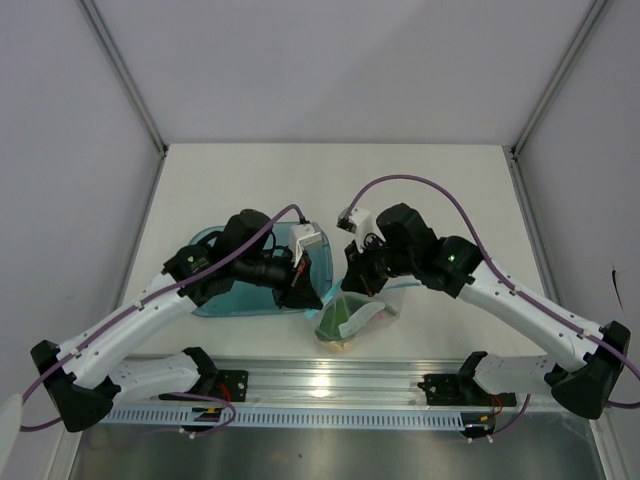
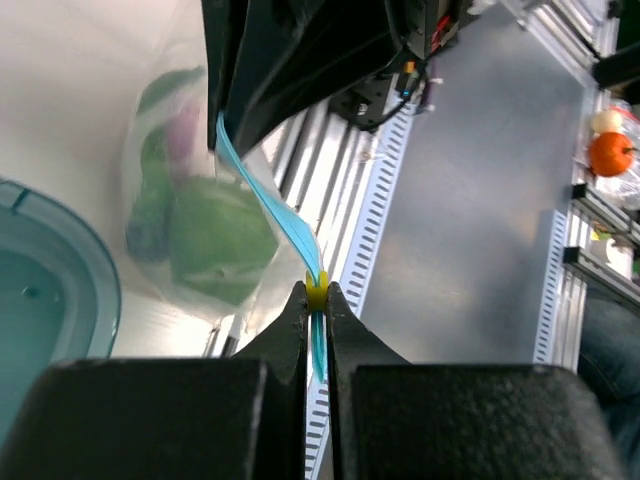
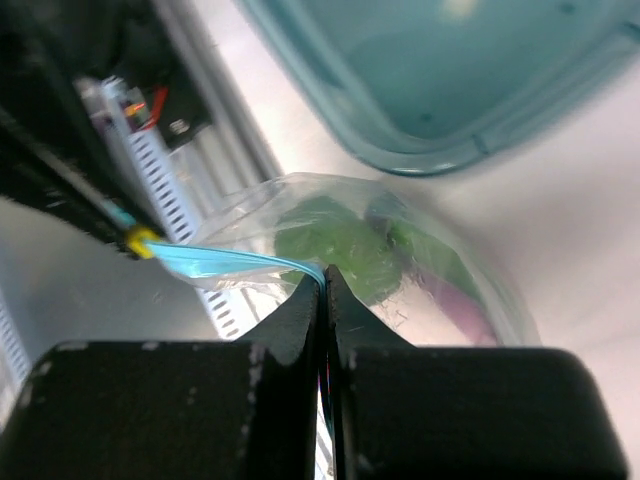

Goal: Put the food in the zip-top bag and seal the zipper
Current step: Zip the zipper food storage bag at the center of the board, then place the zipper food storage bag at the center of the board.

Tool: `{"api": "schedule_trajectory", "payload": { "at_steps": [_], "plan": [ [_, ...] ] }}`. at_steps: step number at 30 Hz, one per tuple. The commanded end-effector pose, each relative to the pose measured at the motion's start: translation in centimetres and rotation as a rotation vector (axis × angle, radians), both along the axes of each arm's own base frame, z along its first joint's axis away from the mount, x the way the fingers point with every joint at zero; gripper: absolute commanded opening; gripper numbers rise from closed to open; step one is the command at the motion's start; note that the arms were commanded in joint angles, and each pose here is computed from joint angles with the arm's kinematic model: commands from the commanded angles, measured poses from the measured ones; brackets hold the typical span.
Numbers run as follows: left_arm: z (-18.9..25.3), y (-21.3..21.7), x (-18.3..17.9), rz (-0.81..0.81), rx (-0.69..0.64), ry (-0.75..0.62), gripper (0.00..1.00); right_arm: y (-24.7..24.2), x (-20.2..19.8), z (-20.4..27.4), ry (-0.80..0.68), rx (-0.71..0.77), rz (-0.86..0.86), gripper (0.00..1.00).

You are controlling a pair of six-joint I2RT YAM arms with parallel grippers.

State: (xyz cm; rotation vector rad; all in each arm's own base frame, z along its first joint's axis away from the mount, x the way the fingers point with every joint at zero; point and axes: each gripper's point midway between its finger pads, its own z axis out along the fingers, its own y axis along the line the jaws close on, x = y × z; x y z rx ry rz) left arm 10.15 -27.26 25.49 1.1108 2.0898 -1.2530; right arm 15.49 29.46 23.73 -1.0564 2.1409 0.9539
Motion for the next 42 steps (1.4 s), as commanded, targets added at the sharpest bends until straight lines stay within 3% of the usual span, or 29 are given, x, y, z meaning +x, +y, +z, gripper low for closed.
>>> {"api": "schedule_trajectory", "payload": {
  "at_steps": [1,4,7,13,17,18,19,21,22,24,27,31,42],
  "plan": [
    [0.3,1.2,-0.4,0.028,0.061,0.012,0.00,-3.0,5.6,-1.0,-0.094,-0.097,-0.370,0.00],
    [-0.5,1.6,-0.3,0.042,0.091,0.018,0.00,-5.7,7.3,-1.7,-0.091,-0.143,-0.555,0.00],
    [-0.6,1.8,-0.4,0.054,0.087,0.010,0.01,-6.9,7.8,-2.0,-0.074,-0.153,-0.624,0.00],
    [0.1,1.2,0.3,0.074,0.059,-0.005,0.00,-6.2,6.9,-1.2,-0.068,-0.115,-0.594,0.00],
    [0.4,0.4,1.2,0.100,0.031,-0.019,0.35,-5.1,5.9,-0.5,-0.091,-0.089,-0.555,0.00],
    [0.8,0.2,1.7,0.117,0.016,-0.038,0.54,-4.9,5.7,-0.6,-0.088,-0.094,-0.546,0.00],
    [1.0,0.1,2.1,0.132,0.009,-0.052,0.63,-4.9,5.6,-0.6,-0.090,-0.098,-0.547,0.00],
    [1.1,0.3,4.0,0.231,0.015,-0.104,0.95,-5.0,5.6,-1.1,-0.090,-0.116,-0.551,0.00],
    [1.4,0.4,4.7,0.278,0.016,-0.113,0.99,-5.5,5.7,-1.6,-0.090,-0.148,-0.569,0.00],
    [2.3,1.3,6.4,0.384,0.032,-0.162,0.99,-6.8,6.7,-2.3,-0.105,-0.209,-0.636,0.00],
    [5.1,2.6,7.3,0.485,-0.052,-0.245,0.99,-9.3,8.8,-3.0,-0.099,-0.250,-0.744,0.00],
    [7.8,3.1,6.1,0.471,-0.182,-0.305,1.00,-13.6,12.5,-3.5,-0.099,-0.280,-0.900,0.00],
    [3.2,4.4,3.3,0.453,-0.186,-0.206,0.99,-21.9,23.4,-9.0,-0.097,-0.388,-1.120,0.00]
  ]
}}
